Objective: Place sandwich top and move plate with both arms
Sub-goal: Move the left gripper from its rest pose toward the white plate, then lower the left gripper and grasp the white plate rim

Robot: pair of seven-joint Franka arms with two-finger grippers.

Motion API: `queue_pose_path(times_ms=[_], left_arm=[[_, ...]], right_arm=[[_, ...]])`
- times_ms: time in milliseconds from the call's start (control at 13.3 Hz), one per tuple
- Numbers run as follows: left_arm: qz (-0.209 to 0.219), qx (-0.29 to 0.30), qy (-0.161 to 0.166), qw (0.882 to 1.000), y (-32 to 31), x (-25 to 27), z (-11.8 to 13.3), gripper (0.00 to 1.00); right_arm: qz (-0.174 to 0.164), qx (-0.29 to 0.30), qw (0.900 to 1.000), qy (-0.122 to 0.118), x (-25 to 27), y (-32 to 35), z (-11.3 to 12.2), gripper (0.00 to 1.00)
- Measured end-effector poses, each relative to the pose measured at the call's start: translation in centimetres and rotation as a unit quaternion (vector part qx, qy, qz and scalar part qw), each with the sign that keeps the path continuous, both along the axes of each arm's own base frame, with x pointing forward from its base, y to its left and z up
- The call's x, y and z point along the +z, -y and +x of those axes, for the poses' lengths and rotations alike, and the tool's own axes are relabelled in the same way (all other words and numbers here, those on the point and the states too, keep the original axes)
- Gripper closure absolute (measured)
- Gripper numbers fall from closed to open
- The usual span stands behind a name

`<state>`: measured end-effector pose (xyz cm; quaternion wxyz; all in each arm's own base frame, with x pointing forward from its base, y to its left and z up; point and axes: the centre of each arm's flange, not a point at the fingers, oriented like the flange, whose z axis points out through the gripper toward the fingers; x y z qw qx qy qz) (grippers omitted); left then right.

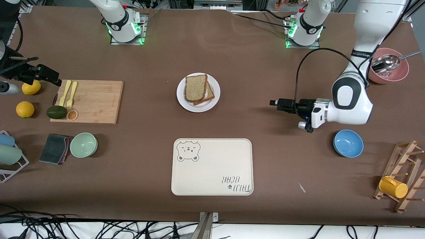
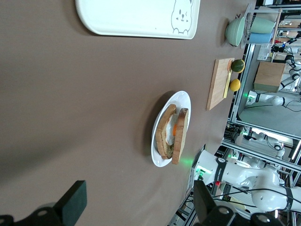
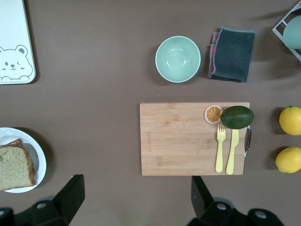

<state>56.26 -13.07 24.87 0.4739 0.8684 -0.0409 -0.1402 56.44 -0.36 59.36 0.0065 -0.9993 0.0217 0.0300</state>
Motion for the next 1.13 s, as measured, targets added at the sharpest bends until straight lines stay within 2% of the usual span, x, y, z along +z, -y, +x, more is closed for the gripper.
queue_pose_path(times_ms=[526, 826, 976, 1126], left_arm=[[-0.007, -0.002, 0.006, 1.000, 7.0, -2.2, -2.0, 0.00], [-0.077, 0.034, 0.033, 0.996, 8.4, -6.3, -5.8, 0.00], [-0.081, 0.021, 0.033, 0.996, 9.9, -7.6, -7.2, 0.00], [-0.067, 0.005, 0.043, 0.997, 11.8, -8.3, -7.9, 0.00]], right_arm=[[0.004, 0.000, 1.000, 0.000, 0.0, -0.1, 0.0, 0.00], [0.004, 0.000, 1.000, 0.000, 0.0, -0.1, 0.0, 0.00], [0.004, 0.000, 1.000, 0.000, 0.0, -0.1, 0.0, 0.00], [0.004, -0.001, 1.000, 0.000, 0.0, 0.0, 0.0, 0.00]])
